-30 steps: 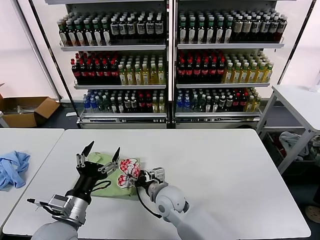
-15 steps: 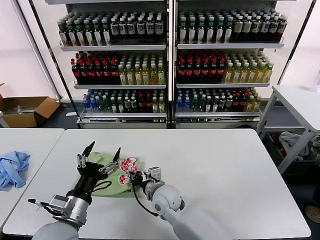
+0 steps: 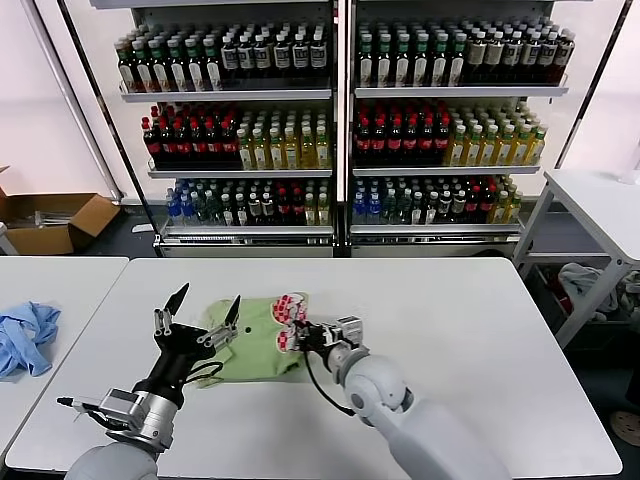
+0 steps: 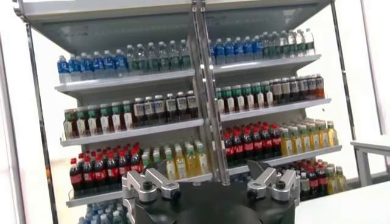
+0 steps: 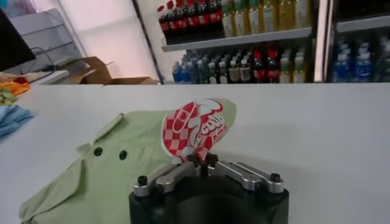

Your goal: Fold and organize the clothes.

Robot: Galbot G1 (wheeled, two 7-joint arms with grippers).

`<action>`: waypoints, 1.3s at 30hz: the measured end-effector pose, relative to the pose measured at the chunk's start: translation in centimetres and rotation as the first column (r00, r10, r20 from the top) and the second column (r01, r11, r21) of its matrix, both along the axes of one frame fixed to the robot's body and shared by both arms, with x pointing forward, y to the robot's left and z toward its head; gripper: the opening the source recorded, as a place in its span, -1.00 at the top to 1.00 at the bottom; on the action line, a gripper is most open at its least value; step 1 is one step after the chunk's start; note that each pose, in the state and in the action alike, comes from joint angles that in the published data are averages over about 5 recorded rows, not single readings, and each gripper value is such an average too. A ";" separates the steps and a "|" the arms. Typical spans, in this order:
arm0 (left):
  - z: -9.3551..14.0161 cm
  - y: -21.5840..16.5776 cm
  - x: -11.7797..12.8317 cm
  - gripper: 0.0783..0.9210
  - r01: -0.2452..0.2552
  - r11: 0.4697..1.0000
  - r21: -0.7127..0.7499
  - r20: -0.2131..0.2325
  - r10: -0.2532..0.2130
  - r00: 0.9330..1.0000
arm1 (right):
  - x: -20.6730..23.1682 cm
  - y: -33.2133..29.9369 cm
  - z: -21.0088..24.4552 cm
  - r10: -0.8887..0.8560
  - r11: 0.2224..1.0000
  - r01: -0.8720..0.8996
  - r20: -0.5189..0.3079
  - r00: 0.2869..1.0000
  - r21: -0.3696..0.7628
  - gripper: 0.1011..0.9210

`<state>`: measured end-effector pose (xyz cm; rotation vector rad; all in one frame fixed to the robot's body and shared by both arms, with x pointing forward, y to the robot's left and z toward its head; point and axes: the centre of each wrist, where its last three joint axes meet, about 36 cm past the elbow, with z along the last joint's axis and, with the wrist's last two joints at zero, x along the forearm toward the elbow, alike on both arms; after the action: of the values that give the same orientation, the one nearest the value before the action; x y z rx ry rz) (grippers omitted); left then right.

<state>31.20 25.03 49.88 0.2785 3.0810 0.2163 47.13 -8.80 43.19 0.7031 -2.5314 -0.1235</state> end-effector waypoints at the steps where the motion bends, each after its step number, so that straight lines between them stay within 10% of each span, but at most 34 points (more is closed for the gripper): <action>1: -0.1 0.0 0.0 -0.77 0.000 1.000 0.000 -0.001 0.000 1.000 | 0.0 -0.7 0.0 -0.006 1.000 0.006 0.002 1.000 -0.005 0.92; 7: -0.4 -0.2 0.1 -0.77 0.004 1.000 0.000 -0.008 -0.004 1.000 | 0.2 -5.0 0.1 -0.048 0.998 0.048 0.016 0.999 -0.047 0.83; 28: -1.5 -0.2 -0.5 -0.77 -0.005 1.000 0.009 -0.029 0.005 1.000 | -2.5 -15.3 3.6 -0.115 0.975 0.153 0.217 0.969 -0.164 -0.62; 39: -4.3 0.6 -1.0 -0.77 -0.036 0.999 0.013 -0.059 0.036 0.998 | -13.4 -20.1 3.0 -0.335 0.908 0.408 0.422 0.842 -0.094 -0.76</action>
<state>30.15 25.63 45.62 0.2342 3.1464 0.2322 33.72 -28.91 46.16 0.1576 -2.9988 0.1327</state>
